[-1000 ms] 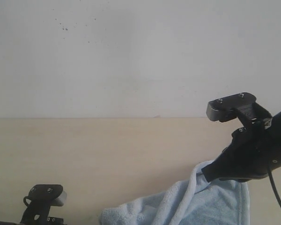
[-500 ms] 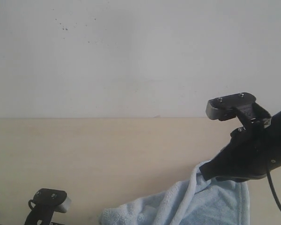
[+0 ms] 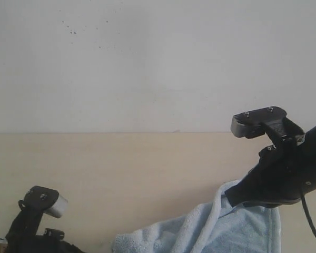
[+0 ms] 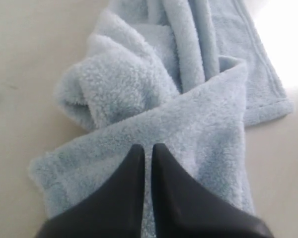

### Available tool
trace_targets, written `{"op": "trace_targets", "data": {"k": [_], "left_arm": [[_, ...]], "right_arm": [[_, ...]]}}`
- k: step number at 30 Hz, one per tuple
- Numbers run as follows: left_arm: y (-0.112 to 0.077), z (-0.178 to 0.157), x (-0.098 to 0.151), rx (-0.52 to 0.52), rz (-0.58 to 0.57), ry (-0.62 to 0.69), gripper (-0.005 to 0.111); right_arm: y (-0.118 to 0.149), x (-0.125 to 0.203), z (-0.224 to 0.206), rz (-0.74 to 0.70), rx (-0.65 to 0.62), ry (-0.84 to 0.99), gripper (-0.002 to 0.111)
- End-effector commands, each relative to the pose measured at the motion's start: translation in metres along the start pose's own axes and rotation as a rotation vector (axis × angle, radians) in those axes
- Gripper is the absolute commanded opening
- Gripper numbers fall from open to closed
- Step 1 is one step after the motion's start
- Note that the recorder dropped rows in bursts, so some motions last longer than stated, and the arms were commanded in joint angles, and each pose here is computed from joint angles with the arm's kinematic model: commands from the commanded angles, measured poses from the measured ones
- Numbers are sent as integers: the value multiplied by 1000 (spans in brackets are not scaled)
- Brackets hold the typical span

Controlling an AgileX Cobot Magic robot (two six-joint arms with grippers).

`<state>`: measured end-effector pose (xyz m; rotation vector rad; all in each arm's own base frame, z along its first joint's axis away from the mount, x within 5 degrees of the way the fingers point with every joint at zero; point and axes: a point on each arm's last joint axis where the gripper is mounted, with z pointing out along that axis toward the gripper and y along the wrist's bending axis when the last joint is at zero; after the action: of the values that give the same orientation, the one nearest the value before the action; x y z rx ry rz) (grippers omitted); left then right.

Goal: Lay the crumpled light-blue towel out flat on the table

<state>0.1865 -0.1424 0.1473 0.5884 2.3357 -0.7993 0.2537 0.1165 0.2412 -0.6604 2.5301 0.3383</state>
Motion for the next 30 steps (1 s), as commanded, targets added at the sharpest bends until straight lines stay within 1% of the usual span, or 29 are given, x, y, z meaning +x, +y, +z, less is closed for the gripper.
{"op": "trace_targets", "data": {"k": [1,4,6,7,9,11,13,14,17,19,22,26,30], "left_arm": [[-6,-24,-2,-44,24,-43,5],[0,-32,-3,-139,31,-51,5],[2,-31,-6,-161,36,-49,9],[1,-28,-7,-143,45,-47,13],[0,-20,-10,-101,67,-35,26],[5,-11,-12,-128,89,5,44],[12,-3,-12,-171,77,45,55],[15,1,-11,-173,70,62,57],[20,12,-5,-168,80,114,56],[25,19,-3,-197,76,148,54],[31,30,-3,-206,89,177,51],[36,41,2,-209,77,217,50],[37,51,6,-168,76,240,50]], "right_arm": [[1,1,-3,-14,-3,-3,0],[1,1,-3,-15,-4,-3,0],[1,1,-3,-14,-3,-5,0],[1,1,-3,-11,-5,-6,0],[2,1,-3,-3,-12,-4,0],[3,1,-4,1,-20,-1,0],[3,2,-6,-8,-25,0,0],[4,1,-9,-15,-24,-8,0],[5,0,-14,-28,-20,-30,0],[5,-1,-17,-30,-17,-47,0],[6,-1,-20,-28,-18,-57,0],[6,0,-21,-29,-23,-46,0],[6,1,-21,-29,-25,-42,0]]}}
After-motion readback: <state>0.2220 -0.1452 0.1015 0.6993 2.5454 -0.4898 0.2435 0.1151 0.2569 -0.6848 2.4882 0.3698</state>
